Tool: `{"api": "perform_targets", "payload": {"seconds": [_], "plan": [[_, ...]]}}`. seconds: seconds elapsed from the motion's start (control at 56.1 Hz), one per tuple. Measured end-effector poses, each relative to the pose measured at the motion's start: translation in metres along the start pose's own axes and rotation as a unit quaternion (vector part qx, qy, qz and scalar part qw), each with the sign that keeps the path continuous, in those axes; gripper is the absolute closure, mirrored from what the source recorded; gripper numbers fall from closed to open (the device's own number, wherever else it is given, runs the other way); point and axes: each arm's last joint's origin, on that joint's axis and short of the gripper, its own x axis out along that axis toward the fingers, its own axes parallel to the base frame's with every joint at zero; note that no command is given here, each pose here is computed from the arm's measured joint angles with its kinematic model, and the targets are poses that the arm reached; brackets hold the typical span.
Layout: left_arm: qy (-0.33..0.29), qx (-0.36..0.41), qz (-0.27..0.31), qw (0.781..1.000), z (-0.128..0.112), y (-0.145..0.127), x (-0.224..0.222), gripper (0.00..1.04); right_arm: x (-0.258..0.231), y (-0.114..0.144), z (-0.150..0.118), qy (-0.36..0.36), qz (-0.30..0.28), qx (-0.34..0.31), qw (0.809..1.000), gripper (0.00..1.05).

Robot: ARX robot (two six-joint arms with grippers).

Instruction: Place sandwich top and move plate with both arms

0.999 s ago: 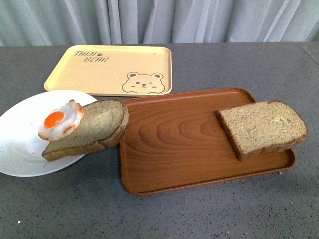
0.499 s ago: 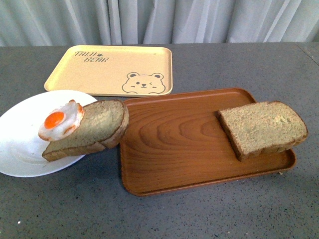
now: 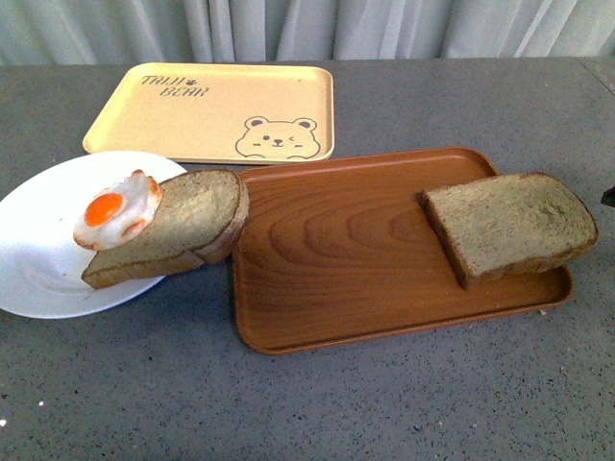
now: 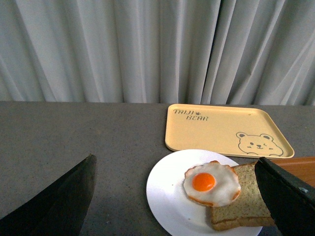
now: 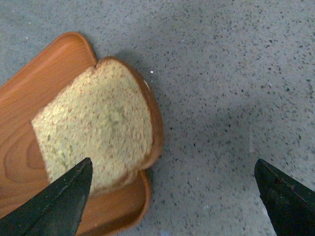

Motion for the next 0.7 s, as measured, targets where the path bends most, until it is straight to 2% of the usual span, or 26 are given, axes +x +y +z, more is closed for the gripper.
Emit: {"api": "perform_targets", "payload": {"seconds": [0.161,0.357,0.678,0.696], "plan": [[0.0,0.0,0.0,1.0,0.0,0.0,0.0,0.09,0.035,0.012,-0.002,0.027,0.018,0.0,0.999,0.09],[0.0,0.0,0.0,1.0,0.0,0.0,0.0,0.09,0.054,0.023,-0.008,0.044,0.023,0.001,0.999,0.09],[0.0,0.0,0.0,1.0,0.0,0.0,0.0,0.09,0.06,0.03,-0.012,0.047,0.029,0.011,0.998,0.55],[0.0,0.0,0.0,1.0,0.0,0.0,0.0,0.09,0.059,0.031,-0.012,0.046,0.032,0.012,0.998,0.6]]}}
